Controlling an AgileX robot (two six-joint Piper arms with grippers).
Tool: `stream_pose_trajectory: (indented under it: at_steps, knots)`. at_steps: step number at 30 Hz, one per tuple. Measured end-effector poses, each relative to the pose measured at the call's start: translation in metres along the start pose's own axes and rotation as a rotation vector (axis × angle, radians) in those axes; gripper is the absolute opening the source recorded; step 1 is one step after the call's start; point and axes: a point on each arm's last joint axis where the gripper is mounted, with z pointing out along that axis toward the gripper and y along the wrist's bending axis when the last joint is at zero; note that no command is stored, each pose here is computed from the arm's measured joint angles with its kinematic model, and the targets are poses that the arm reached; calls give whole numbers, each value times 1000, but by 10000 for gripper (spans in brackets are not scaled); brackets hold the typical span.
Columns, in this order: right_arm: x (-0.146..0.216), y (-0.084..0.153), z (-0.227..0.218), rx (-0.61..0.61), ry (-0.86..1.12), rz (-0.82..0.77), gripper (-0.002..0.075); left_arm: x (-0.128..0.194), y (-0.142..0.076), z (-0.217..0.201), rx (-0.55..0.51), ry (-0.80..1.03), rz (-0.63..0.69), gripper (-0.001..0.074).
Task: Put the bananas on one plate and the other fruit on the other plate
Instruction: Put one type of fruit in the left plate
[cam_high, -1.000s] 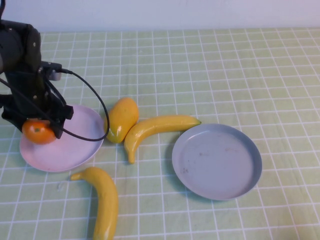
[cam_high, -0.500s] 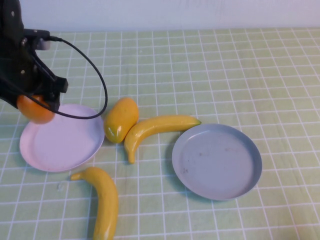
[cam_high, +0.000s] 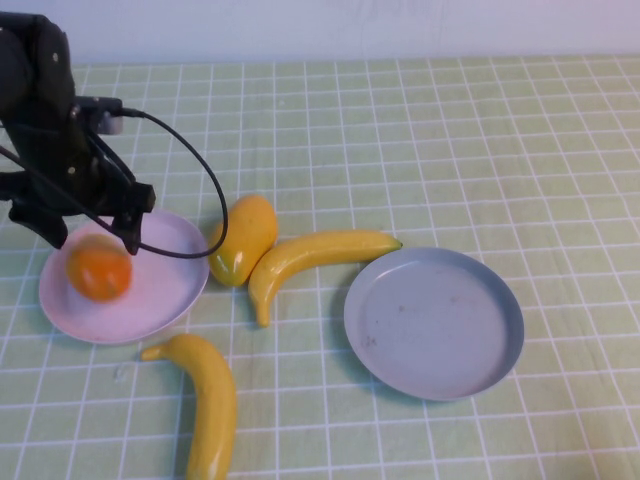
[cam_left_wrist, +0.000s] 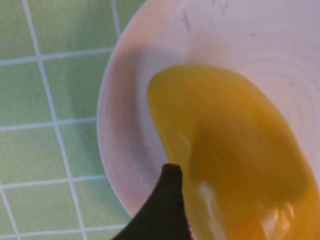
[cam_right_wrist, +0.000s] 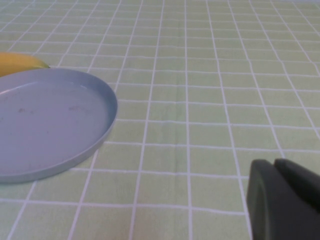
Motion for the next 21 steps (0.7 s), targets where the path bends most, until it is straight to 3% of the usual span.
stream_pose_trajectory:
  at_steps: [8, 13, 16, 21]
  knots:
    - [0, 0, 0, 0, 0, 1, -17, -1, -2, 6, 14, 13, -26, 668]
    - [0, 0, 0, 0, 0, 0, -17, 1, -13, -11, 146, -20, -91, 668]
    - [0, 0, 0, 0, 0, 0, -17, 2, -31, -21, 194, -46, -12, 666]
    - [0, 0, 0, 0, 0, 0, -17, 1, -80, -25, 218, -123, 199, 666]
